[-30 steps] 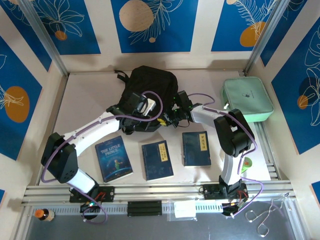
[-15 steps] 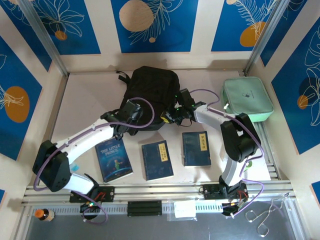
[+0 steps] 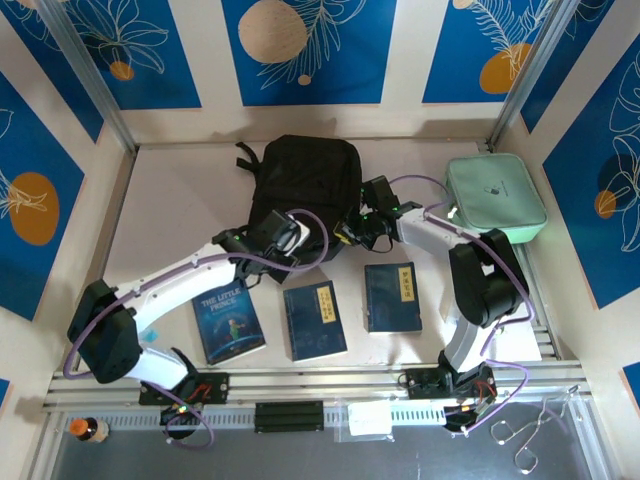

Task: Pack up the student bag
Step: Unzip the student bag at the top-center of the table.

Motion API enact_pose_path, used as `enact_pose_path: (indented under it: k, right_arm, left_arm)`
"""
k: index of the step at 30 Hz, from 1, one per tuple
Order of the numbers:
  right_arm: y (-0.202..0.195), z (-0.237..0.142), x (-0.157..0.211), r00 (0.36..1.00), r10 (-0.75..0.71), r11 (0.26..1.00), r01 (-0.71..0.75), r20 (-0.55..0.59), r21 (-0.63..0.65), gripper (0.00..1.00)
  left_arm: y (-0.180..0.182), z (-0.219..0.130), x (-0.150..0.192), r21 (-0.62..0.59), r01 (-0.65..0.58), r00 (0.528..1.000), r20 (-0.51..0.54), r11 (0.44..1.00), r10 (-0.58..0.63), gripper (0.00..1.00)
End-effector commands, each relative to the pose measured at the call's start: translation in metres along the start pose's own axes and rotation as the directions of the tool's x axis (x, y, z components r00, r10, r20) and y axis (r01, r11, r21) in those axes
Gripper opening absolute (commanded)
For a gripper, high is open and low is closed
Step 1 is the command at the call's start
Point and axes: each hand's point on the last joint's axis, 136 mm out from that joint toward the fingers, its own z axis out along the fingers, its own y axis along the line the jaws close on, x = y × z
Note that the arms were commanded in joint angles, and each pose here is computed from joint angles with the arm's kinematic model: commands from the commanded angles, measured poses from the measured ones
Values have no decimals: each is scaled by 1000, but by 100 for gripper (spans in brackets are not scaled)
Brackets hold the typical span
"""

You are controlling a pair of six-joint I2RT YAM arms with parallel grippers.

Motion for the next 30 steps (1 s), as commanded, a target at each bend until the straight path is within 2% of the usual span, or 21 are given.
enact_pose_path:
  k: [1, 5, 8, 11, 13, 16, 19, 24, 30]
  right_arm:
    - [-3, -19, -31, 992, -17, 1000, 17, 126, 0, 11]
    - [-14, -28, -58, 985, 1, 1000, 0, 175, -4, 11]
    - [-19, -34, -74, 982, -2, 1000, 3, 188, -3, 15]
    - [-22, -45, -76, 984, 9, 1000, -6, 180, -17, 31]
    - [-24, -55, -67, 985, 30, 999, -25, 172, -32, 49]
    - [-27, -65, -44, 988, 86, 995, -79, 127, -60, 64]
    - [-34, -65, -21, 984, 166, 984, -160, 69, -79, 76]
    - [-33, -49, 0, 966, 256, 957, -257, -25, -133, 78]
    - [-18, -27, 9, 961, 261, 953, -272, -97, -133, 76]
  left_arm:
    - [-44, 6, -14, 155, -33, 999, 38, 987, 27, 0]
    - [-65, 17, -41, 177, -26, 997, 82, 984, 11, 0]
    - [-68, 24, -57, 160, -10, 995, 97, 987, -6, 0]
    - [-61, 28, -64, 113, 8, 995, 98, 994, -19, 0]
    - [-58, 29, -65, 94, 12, 995, 98, 995, -22, 0]
    - [-59, 29, -67, 101, 8, 994, 104, 995, -18, 0]
    - [-62, 30, -68, 112, 2, 994, 108, 994, -14, 0]
    - [-61, 32, -67, 107, -4, 994, 113, 994, -9, 0]
    - [-58, 34, -61, 93, -14, 995, 100, 996, 5, 0]
